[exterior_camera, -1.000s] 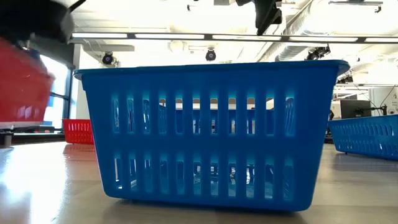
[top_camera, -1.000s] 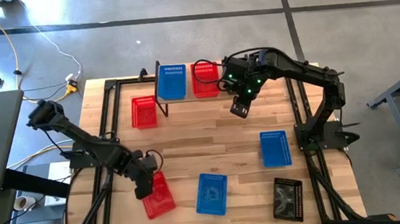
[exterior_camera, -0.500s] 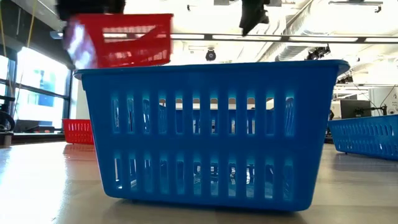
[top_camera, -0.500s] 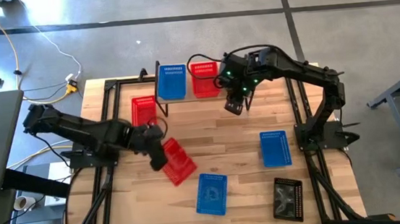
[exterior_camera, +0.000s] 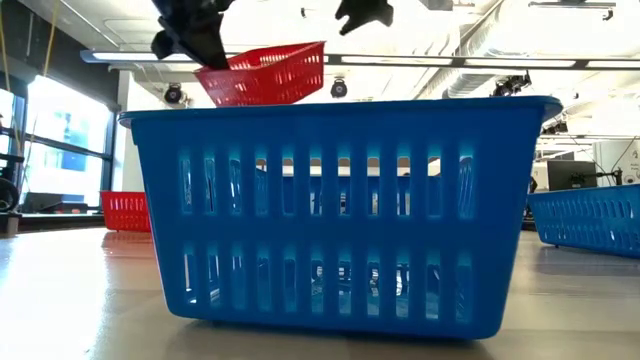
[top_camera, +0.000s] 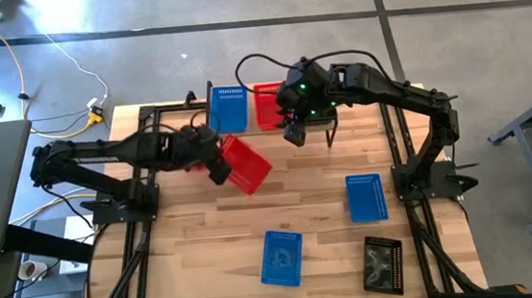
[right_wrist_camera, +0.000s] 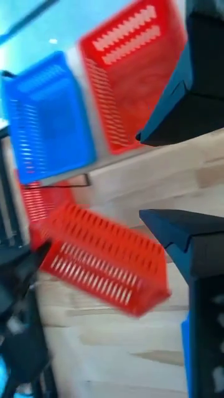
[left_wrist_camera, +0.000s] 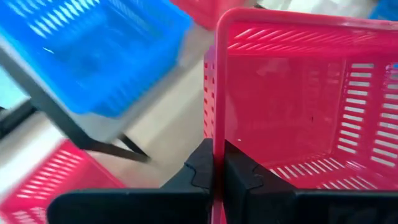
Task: Stack baskets on shelf by color
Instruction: Stack the bottom red basket into the red basket on the shelf
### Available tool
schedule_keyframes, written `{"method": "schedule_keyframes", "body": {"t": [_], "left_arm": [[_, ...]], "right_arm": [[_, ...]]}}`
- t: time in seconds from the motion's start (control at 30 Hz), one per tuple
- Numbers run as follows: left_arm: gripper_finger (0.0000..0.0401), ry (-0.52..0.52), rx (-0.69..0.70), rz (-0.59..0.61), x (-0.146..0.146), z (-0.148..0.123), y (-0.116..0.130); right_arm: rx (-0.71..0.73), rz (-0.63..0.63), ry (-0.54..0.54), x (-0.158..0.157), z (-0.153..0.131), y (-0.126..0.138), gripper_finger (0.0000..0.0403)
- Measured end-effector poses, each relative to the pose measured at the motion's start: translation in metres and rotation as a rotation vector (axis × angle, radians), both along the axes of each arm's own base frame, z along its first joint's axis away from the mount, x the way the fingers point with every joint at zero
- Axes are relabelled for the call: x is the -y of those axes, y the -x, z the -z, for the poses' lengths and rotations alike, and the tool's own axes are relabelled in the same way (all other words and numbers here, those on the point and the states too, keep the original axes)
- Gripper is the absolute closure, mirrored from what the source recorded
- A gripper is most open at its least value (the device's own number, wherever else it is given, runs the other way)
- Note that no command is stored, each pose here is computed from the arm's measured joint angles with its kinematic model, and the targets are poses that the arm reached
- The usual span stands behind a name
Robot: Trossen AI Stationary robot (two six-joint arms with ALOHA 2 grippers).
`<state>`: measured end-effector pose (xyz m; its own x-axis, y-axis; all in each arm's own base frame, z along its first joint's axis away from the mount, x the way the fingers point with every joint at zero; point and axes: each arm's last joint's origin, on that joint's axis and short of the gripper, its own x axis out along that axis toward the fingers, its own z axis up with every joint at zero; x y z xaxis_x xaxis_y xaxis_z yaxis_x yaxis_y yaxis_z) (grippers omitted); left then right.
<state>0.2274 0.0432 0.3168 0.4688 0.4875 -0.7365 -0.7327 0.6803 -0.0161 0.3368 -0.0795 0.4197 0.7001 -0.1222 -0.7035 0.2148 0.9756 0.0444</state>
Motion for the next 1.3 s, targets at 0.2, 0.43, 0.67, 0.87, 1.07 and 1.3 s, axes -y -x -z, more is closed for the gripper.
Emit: {"method": "schedule_keyframes", "body": {"t": [0.2, 0.43, 0.67, 0.87, 1.07, 1.3], "left_arm": [[0.0401, -0.071, 0.013, -0.049, -0.016, -0.016, 0.002], [0.0401, -0.109, 0.049, -0.067, -0.025, -0.034, 0.004], [0.0401, -0.163, 0.003, -0.006, -0.026, -0.035, 0.003], [0.0401, -0.17, -0.055, 0.047, -0.027, -0.028, -0.004], [0.0401, -0.183, -0.097, 0.084, -0.028, -0.024, -0.008], [0.0401, -0.202, -0.109, 0.115, -0.026, -0.025, -0.009]], "right_arm": [[0.137, -0.001, 0.033, 0.002, -0.01, -0.009, 0.0242], [0.229, 0.017, 0.008, -0.003, -0.016, -0.016, 0.0242], [0.174, 0.016, -0.04, -0.014, 0.003, -0.035, 0.0242], [0.133, 0.039, -0.083, -0.021, 0.019, -0.05, 0.0242], [0.077, 0.075, -0.07, -0.024, 0.036, -0.062, 0.0242], [-0.001, 0.172, -0.07, -0.021, 0.051, -0.066, 0.0242]]}}
